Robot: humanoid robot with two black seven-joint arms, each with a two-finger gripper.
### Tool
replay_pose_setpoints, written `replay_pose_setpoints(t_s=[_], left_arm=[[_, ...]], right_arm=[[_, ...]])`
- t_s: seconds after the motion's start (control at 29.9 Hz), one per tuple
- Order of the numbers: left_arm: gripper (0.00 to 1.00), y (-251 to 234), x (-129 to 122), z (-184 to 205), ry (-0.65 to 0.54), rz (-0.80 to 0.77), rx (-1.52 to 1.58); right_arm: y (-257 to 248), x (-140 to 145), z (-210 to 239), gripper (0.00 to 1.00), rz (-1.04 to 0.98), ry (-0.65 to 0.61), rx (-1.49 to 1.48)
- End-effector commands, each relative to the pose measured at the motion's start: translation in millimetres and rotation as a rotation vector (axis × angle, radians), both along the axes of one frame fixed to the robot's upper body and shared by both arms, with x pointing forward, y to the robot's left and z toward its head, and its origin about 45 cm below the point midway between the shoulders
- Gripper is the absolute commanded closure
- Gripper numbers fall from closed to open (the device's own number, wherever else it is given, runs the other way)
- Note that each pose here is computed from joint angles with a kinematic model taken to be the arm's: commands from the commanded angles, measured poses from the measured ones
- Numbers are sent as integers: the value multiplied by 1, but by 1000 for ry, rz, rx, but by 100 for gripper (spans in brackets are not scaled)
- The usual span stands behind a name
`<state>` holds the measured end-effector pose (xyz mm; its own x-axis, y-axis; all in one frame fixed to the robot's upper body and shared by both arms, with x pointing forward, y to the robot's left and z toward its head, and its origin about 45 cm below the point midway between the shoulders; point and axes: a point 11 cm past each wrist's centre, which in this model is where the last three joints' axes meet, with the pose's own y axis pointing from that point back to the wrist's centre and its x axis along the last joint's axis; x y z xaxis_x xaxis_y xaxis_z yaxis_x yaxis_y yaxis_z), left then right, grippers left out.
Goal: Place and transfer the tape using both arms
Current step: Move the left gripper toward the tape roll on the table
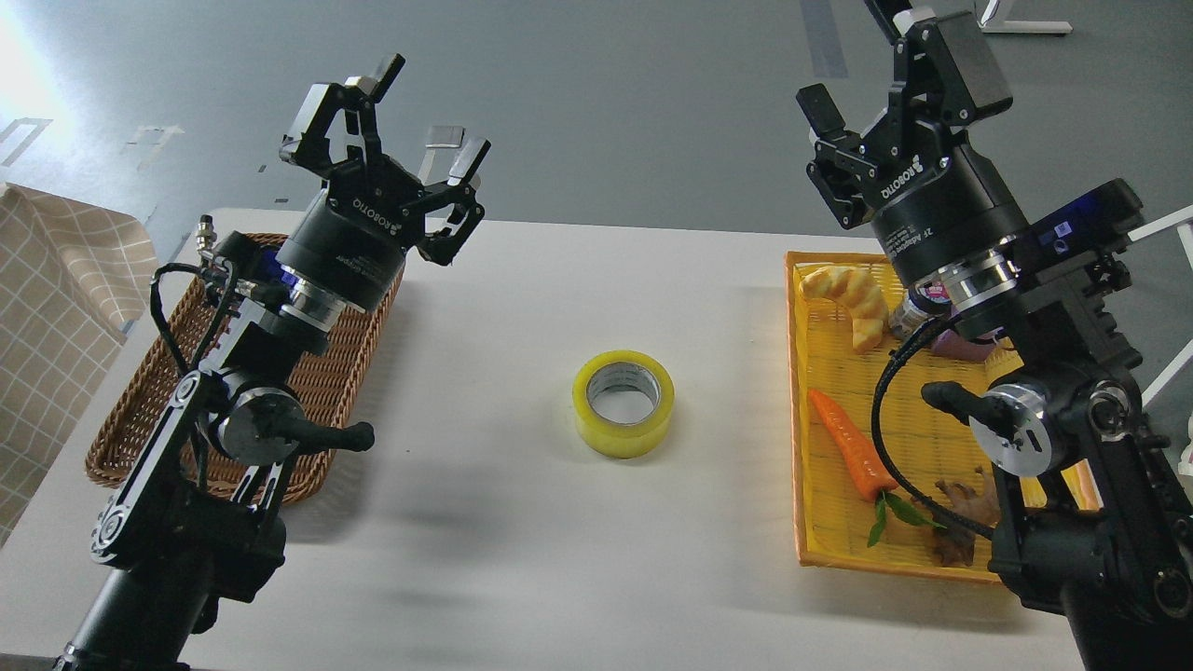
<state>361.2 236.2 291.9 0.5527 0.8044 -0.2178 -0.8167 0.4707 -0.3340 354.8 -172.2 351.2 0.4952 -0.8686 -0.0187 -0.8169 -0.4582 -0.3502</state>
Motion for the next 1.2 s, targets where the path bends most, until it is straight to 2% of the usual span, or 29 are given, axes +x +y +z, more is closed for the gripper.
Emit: replay_pose_setpoints(t_s=[0.0,0.23,0.4,0.6,0.74,0.97,1.1,1.17], left_arm=[[2,-1,4,-8,-21,45,193],[2,-24,8,-36,-52,162,556],[2,-59,-4,-69,-219,250,963],[2,-81,-20,-91,-300,170,1120],[2,-82,-22,-110,-337,148,1246],[2,-68,-17,-153,-252,118,1376],[2,-75,-11,-154,-226,128,1380],[2,-76,-5,-157,-160,158,1410]], right_arm=[[5,-2,-2,0,17,3,-7],[14,-2,4,0,41,-15,-14],[15,-2,6,0,44,-20,-14],[13,-2,8,0,40,-26,-11],[13,-1,8,0,38,-26,-11],[11,-1,8,0,33,-27,-8],[12,-3,9,0,43,-32,-7],[11,-4,7,0,50,-30,-10]])
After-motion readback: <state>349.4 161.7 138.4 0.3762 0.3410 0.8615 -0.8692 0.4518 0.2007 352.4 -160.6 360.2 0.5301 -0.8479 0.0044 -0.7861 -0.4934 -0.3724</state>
